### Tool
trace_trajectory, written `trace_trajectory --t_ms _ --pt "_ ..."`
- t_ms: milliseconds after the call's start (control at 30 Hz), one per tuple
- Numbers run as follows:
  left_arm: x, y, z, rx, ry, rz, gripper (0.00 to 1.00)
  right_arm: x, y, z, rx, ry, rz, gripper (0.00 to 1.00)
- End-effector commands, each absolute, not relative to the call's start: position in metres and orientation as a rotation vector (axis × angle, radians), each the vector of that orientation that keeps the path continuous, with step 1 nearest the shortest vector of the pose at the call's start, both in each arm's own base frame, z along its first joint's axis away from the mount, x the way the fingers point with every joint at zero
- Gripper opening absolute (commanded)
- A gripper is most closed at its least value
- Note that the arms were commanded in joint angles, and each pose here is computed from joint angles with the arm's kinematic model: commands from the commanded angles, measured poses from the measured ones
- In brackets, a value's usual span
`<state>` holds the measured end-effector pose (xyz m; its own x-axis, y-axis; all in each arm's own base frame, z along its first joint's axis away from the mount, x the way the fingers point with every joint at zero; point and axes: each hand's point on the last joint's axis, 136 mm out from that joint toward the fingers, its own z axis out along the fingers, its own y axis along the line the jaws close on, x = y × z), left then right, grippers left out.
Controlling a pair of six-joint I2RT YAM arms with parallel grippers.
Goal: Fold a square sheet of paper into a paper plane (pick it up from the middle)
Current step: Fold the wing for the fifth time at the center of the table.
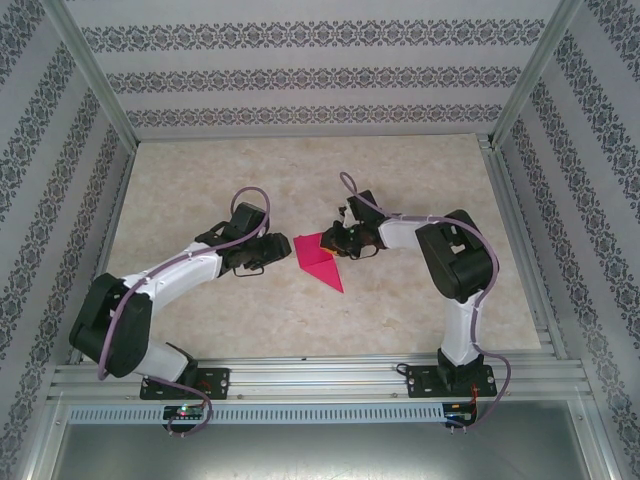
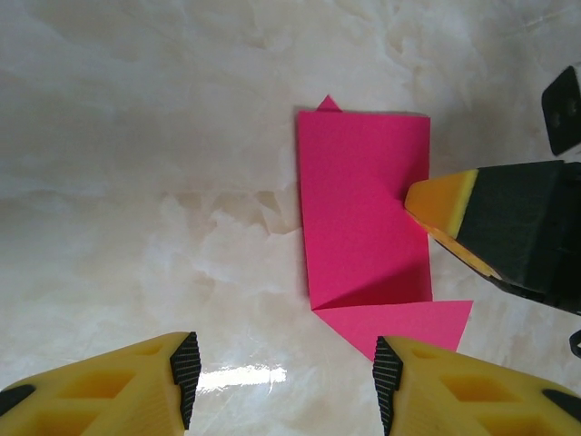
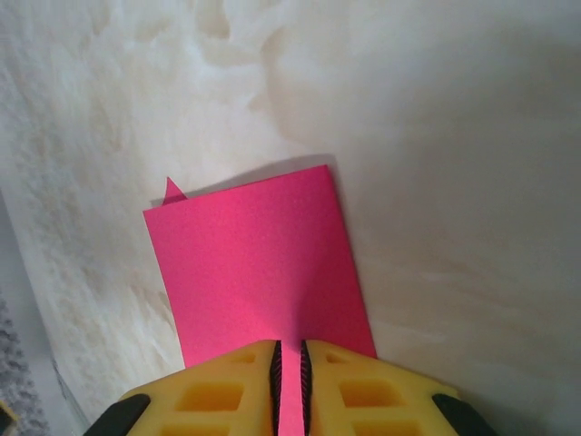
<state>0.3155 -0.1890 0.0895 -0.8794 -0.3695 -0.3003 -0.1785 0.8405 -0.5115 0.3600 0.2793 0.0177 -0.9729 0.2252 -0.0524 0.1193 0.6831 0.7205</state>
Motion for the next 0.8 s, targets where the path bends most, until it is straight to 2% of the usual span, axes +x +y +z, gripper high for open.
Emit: trace_trajectory --t_ms 0,133,300,600,700,767 --pt "0.331 -0.197 0.098 -0.437 2.585 -0.743 0.56 0.347 0.257 -0.016 0.613 2.747 1.032 0.18" --pt "0.338 -0.203 0.095 -0.450 2.593 -0.770 0.56 0.348 0.255 -0.004 0.682 2.653 1.035 0.19" --pt "0.342 -0.210 0.091 -0.458 2.594 -0.811 0.56 0.360 0.266 0.059 0.418 2.576 1.185 0.26" --pt "0.349 -0.204 0.102 -0.441 2.523 -0.810 0.56 0.337 0.246 0.145 -0.030 2.539 0.930 0.38" --pt "0.352 -0.192 0.119 -0.457 2.391 -0.799 0.58 0.327 0.238 0.166 -0.127 2.474 0.842 0.47" --pt "0.351 -0.182 0.127 -0.467 2.334 -0.764 0.63 0.324 0.226 0.172 -0.136 2.431 0.763 0.59"
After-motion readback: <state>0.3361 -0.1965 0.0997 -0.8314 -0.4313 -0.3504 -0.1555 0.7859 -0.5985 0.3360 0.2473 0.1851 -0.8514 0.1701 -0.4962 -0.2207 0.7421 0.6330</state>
